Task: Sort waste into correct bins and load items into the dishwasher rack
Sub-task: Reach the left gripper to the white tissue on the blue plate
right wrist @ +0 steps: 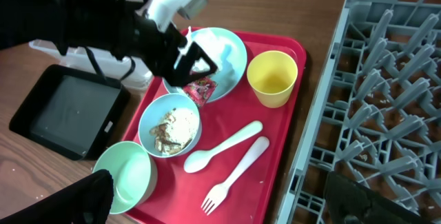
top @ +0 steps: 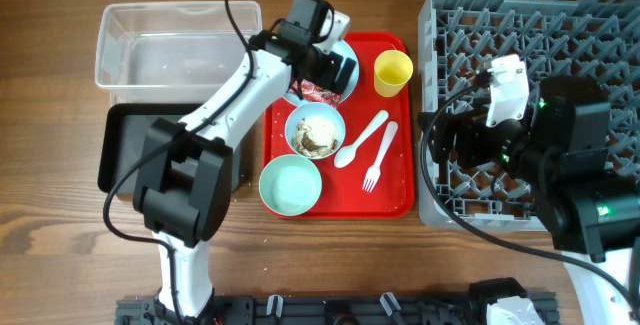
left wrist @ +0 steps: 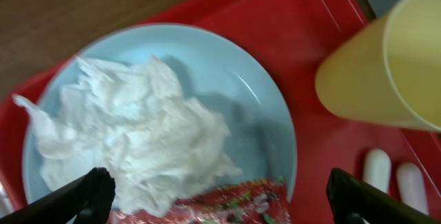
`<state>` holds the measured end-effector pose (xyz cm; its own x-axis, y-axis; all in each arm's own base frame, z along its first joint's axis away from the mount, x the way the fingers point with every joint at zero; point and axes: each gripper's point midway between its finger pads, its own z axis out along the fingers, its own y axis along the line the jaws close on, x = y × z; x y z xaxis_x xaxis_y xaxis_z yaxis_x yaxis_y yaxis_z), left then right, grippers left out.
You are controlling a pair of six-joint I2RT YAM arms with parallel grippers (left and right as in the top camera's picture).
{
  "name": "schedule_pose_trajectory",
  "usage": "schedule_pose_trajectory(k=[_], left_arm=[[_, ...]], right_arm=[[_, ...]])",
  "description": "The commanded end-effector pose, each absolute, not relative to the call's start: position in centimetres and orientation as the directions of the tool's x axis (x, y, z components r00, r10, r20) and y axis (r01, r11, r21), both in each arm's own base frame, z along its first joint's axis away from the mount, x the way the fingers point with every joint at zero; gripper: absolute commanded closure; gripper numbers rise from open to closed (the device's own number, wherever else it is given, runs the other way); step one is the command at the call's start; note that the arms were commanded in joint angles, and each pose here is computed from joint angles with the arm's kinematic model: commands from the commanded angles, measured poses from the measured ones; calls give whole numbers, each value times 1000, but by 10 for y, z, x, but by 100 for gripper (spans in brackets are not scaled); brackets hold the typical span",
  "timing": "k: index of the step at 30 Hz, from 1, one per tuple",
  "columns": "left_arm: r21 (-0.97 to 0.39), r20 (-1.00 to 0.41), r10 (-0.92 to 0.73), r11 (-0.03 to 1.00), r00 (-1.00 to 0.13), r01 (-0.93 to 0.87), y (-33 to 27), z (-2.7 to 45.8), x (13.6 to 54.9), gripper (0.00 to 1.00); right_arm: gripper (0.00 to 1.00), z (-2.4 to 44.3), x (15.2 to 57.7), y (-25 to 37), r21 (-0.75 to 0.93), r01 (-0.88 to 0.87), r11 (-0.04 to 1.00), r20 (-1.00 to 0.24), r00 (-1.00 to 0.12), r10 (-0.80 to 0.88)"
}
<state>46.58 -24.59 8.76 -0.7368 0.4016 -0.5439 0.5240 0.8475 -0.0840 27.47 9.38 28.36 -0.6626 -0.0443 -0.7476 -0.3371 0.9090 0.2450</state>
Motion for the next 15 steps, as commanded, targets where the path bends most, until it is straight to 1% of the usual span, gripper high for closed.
schedule_pose_trajectory(k=[1, 7, 15], left_arm=[[-45, -602, 391, 854, -696, 518, -232, 100, 490, 0], [-46, -601, 381, 862, -703, 505, -225, 95, 495, 0], [-55, -542, 396, 863, -741, 501, -224, 61, 491, 0]], right_arm=[[0, 286, 277, 98, 263, -344, 902, -744, -667, -37], [0, 281, 280, 98, 280, -326, 903, -726, -687, -23], [0, 278, 282, 99, 282, -323, 903, -718, -695, -24]])
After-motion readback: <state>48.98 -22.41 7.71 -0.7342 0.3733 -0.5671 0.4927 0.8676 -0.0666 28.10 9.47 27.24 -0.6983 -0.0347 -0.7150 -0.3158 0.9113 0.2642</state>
